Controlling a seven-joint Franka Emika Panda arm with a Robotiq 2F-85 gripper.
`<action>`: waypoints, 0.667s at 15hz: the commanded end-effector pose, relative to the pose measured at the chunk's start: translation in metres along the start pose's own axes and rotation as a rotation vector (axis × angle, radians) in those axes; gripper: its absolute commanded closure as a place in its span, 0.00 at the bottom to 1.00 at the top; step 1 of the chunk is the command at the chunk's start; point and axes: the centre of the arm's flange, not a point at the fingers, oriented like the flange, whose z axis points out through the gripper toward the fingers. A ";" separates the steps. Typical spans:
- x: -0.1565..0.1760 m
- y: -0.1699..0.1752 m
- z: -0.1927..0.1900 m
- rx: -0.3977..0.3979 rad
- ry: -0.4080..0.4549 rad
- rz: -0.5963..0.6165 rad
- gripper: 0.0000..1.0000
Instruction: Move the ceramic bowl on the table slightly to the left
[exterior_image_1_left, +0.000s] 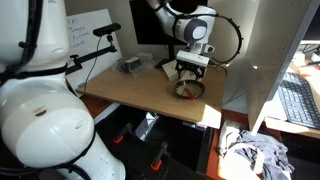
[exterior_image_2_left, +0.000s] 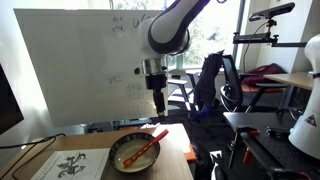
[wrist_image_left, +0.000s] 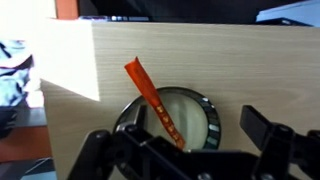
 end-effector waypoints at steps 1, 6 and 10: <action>0.051 0.033 0.010 0.028 -0.033 -0.096 0.00; 0.112 0.059 0.032 -0.004 -0.166 -0.223 0.00; 0.157 0.070 0.058 0.003 -0.184 -0.244 0.00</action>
